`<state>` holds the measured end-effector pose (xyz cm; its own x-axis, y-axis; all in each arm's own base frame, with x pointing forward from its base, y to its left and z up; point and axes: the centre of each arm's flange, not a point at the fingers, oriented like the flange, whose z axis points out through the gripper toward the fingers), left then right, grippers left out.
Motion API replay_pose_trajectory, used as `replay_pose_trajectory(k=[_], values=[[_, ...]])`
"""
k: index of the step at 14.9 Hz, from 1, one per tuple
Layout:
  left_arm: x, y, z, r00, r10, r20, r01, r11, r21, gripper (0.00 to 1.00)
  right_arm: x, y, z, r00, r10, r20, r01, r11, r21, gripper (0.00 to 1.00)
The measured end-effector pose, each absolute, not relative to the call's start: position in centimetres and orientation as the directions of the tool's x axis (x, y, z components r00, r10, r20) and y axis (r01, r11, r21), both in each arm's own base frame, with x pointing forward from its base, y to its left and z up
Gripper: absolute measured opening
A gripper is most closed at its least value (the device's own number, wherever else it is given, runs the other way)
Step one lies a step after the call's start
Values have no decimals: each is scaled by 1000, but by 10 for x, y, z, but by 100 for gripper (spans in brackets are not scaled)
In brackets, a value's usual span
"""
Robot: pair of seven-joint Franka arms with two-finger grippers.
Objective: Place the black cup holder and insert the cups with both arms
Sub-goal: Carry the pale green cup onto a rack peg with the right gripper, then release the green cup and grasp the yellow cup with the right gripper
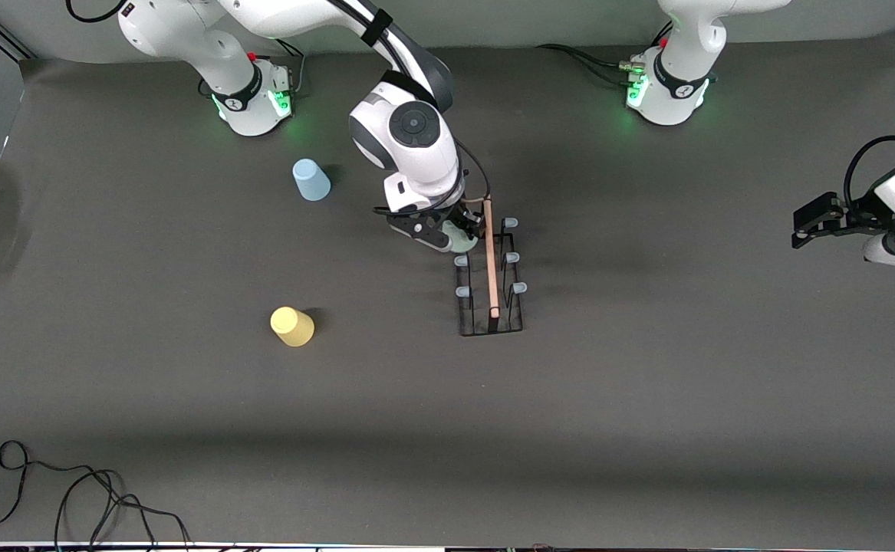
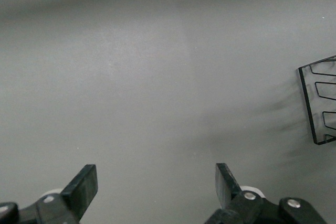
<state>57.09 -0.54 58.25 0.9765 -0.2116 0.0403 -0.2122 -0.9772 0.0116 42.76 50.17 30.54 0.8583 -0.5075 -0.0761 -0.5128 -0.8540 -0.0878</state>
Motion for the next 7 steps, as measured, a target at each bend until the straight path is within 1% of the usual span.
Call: replay_pose_trajectory(k=[1, 2, 4, 7], values=[[571, -5, 582, 977, -211, 40, -212, -977, 12, 100, 429, 502, 308, 858, -508, -74, -514, -853, -93, 85], [571, -5, 582, 977, -211, 40, -212, -977, 12, 100, 432, 502, 311, 857, -510, -71, -515, -851, -100, 92], [571, -4, 582, 977, -209, 39, -210, -978, 12, 100, 440, 501, 324, 856, -513, -62, -517, -848, -115, 92], [571, -3, 582, 977, -207, 39, -208, -978, 12, 100, 461, 479, 358, 876, -480, -51, -483, -872, -85, 93]])
